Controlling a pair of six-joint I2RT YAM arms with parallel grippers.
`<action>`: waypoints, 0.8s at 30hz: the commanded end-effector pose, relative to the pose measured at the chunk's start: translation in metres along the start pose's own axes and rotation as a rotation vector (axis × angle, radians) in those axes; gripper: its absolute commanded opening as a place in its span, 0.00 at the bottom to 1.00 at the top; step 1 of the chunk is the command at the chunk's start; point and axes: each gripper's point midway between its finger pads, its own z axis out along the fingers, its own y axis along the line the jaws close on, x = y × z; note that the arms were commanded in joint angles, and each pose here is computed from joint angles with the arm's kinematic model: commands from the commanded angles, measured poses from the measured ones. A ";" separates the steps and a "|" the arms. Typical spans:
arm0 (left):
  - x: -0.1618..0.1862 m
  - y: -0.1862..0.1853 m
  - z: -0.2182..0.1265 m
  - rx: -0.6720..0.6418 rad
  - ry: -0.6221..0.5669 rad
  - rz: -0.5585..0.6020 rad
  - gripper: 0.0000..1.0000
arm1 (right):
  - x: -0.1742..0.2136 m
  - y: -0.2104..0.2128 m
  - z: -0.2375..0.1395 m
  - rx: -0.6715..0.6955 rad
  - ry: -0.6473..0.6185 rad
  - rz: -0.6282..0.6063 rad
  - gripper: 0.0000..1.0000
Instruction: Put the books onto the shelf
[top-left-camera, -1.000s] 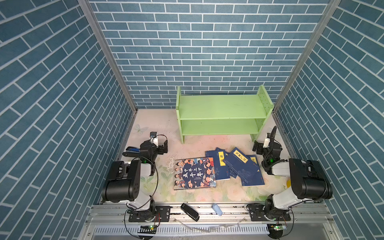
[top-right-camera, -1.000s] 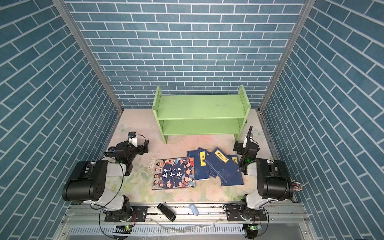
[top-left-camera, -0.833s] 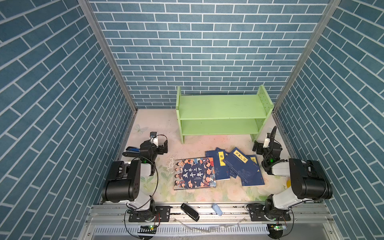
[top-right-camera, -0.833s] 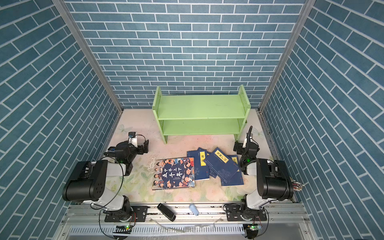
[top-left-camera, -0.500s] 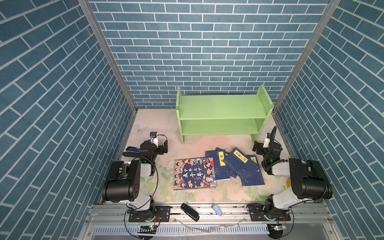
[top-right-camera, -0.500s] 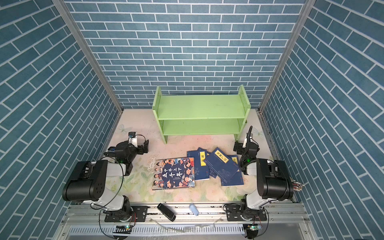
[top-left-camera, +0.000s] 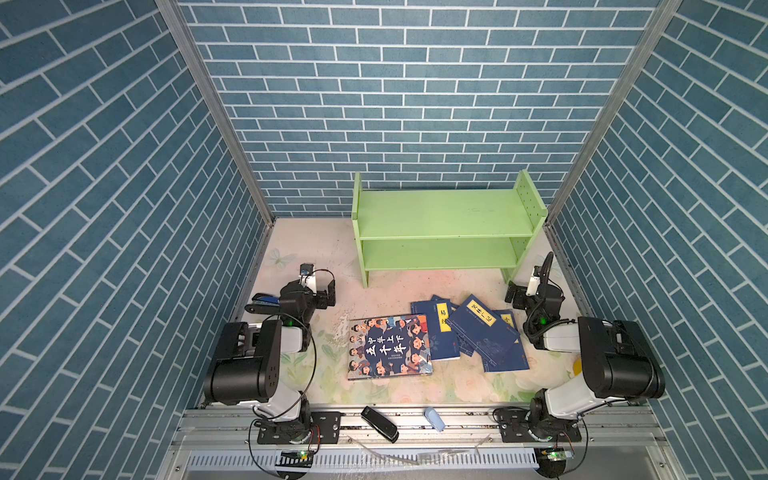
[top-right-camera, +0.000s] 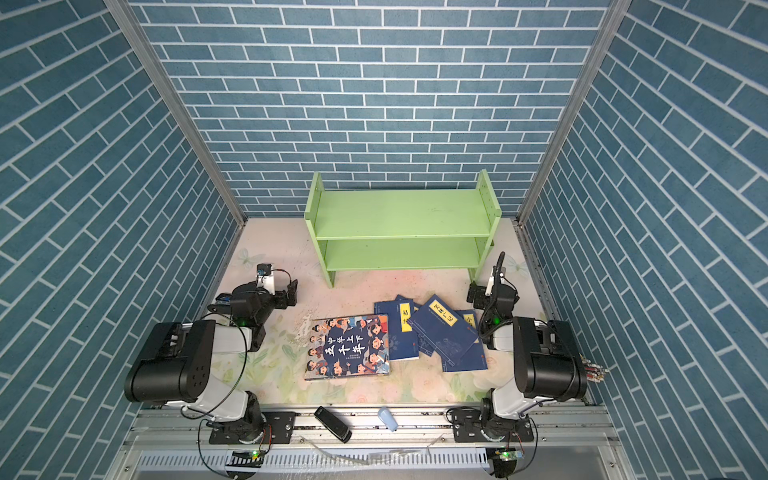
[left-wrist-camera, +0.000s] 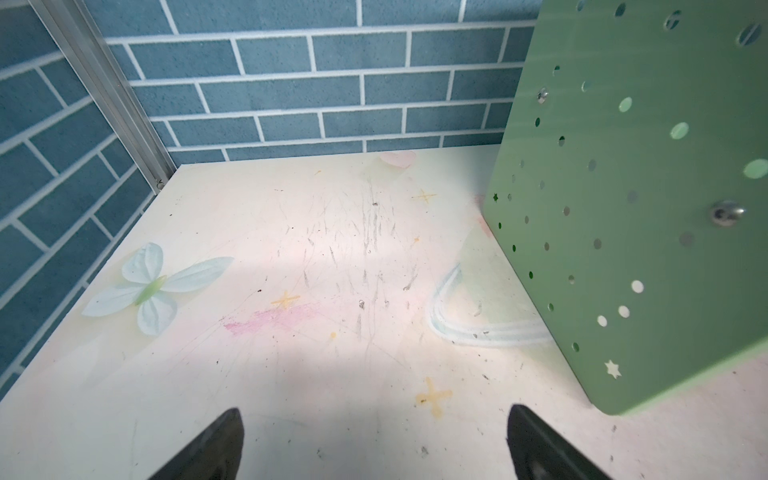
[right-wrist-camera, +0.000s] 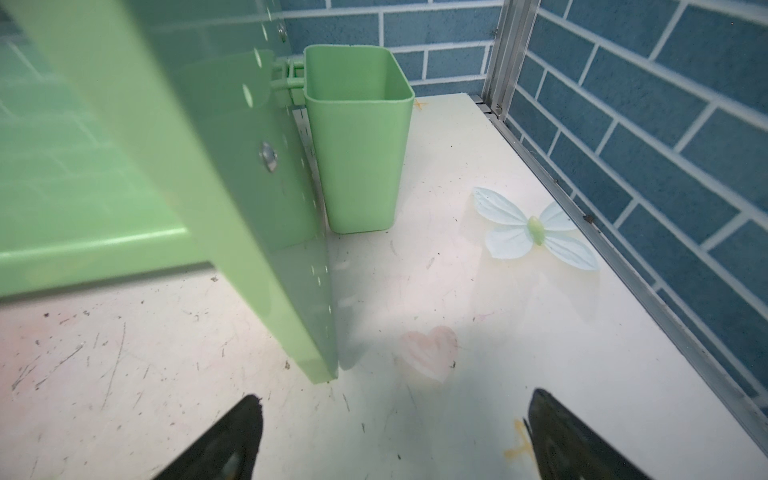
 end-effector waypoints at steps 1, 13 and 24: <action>-0.003 0.000 0.000 -0.006 -0.003 0.007 1.00 | -0.011 0.001 0.002 -0.005 -0.025 -0.028 0.99; -0.003 0.000 0.000 -0.006 -0.003 0.007 1.00 | -0.011 0.001 0.002 -0.008 -0.025 -0.028 0.99; -0.003 0.000 0.000 -0.007 -0.001 0.010 1.00 | -0.010 0.001 0.002 -0.010 -0.022 -0.027 0.99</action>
